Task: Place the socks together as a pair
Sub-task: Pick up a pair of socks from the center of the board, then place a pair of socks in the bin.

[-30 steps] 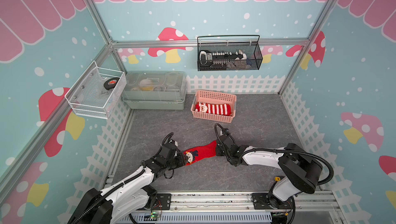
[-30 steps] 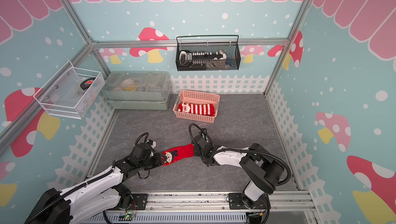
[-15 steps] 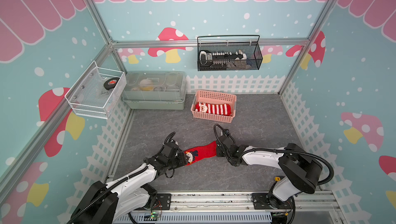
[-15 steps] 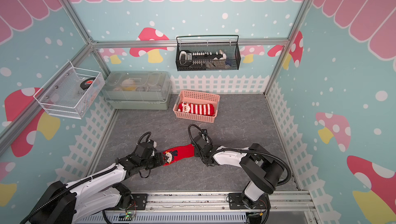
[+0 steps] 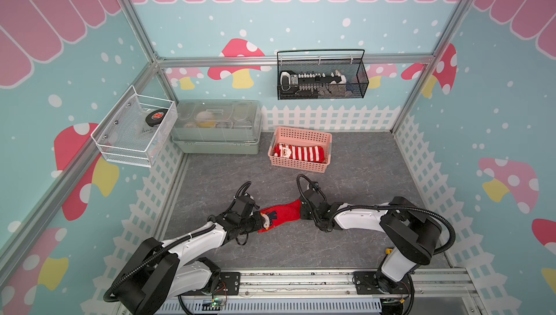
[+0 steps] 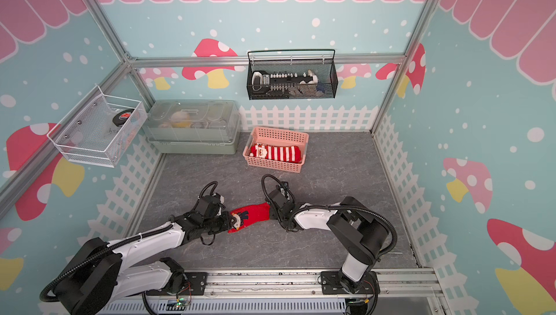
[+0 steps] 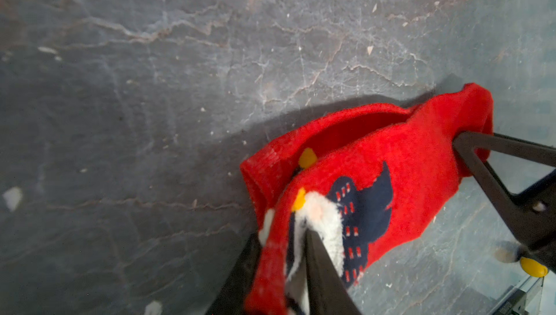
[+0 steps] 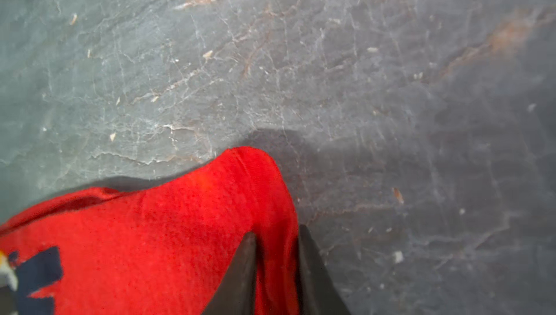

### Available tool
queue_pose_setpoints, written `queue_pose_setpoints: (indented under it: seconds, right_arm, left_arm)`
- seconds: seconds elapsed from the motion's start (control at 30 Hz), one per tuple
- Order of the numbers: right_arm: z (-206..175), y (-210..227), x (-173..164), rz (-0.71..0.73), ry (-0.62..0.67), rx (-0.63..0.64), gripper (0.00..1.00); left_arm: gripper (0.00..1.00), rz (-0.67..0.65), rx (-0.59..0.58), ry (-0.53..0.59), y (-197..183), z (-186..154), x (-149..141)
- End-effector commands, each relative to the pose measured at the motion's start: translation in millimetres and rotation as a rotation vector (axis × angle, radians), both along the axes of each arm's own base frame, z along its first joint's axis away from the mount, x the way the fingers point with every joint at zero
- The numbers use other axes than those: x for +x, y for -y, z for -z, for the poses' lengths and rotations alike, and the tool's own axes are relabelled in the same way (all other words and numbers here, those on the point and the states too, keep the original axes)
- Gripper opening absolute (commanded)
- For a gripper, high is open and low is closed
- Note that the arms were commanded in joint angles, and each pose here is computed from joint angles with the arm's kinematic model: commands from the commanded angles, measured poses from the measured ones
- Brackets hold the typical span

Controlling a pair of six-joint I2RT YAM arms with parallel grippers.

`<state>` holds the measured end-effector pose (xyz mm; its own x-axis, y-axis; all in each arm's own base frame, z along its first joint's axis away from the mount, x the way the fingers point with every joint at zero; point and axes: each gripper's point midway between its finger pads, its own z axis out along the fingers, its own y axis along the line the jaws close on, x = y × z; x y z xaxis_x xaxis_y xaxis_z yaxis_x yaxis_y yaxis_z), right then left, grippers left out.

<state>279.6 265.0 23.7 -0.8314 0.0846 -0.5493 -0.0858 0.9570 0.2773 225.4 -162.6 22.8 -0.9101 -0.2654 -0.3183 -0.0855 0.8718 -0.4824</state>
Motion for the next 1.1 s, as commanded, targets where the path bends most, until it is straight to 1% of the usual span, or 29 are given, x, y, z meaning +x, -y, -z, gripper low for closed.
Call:
queue_pose_setpoints:
  seconds: [0.0, 0.03, 0.07, 0.1, 0.2, 0.3, 0.4, 0.47, 0.6, 0.67, 0.77, 0.83, 0.9, 1.07]
  right_arm:
    - [-1.7, 7.7, -8.6, 0.023, -0.009, 0.016, 0.08]
    - [-9.1, 8.5, -8.4, 0.021, 0.010, 0.026, 0.05]
    - [-18.4, 9.8, -8.1, 0.019, 0.035, 0.037, 0.02]
    - [-28.1, 11.5, -8.2, 0.018, 0.060, 0.049, 0.00]
    - [-61.9, 14.2, -6.5, 0.007, 0.153, 0.103, 0.00]
    - [-96.7, 24.0, 0.0, 0.031, 0.257, 0.111, 0.00]
    - [-132.0, 38.6, 14.1, 0.079, 0.376, 0.073, 0.00]
    - [-154.1, 47.1, 26.8, 0.111, 0.435, 0.054, 0.00]
    - [-186.4, 62.6, 61.3, 0.175, 0.512, 0.054, 0.00]
    - [-195.8, 71.1, 82.8, 0.208, 0.536, 0.055, 0.00]
    - [-200.2, 76.0, 114.3, 0.238, 0.559, 0.057, 0.00]
    - [-196.2, 75.0, 136.1, 0.245, 0.556, 0.075, 0.00]
    - [-186.6, 74.8, 157.6, 0.257, 0.542, 0.068, 0.00]
    - [-167.7, 80.8, 203.2, 0.293, 0.530, 0.054, 0.00]
  left_arm:
    - [0.13, 0.016, 0.027, 0.013, 1.2, -8.1, 5.3]
    - [0.08, 0.022, 0.025, 0.019, 2.2, -11.8, 6.6]
    - [0.00, 0.028, 0.022, 0.030, 3.9, -17.8, 8.8]
    - [0.00, 0.038, 0.019, 0.039, 5.8, -24.2, 10.4]
    - [0.00, 0.065, -0.002, 0.082, 14.1, -49.3, 18.1]
    - [0.00, 0.104, 0.006, 0.161, 23.2, -80.3, 35.5]
    - [0.00, 0.139, 0.062, 0.212, 31.3, -109.8, 61.5]
    - [0.00, 0.156, 0.083, 0.252, 41.7, -130.1, 84.1]
    - [0.00, 0.185, 0.106, 0.304, 64.6, -160.4, 132.2]
    - [0.00, 0.203, 0.129, 0.326, 74.3, -169.5, 157.3]
    - [0.00, 0.196, 0.198, 0.348, 77.0, -172.6, 197.5]
    - [0.00, 0.184, 0.232, 0.342, 76.6, -173.0, 223.1]
    - [0.00, 0.189, 0.235, 0.339, 80.6, -171.0, 245.6]
    - [0.00, 0.212, 0.262, 0.349, 88.2, -162.5, 287.5]
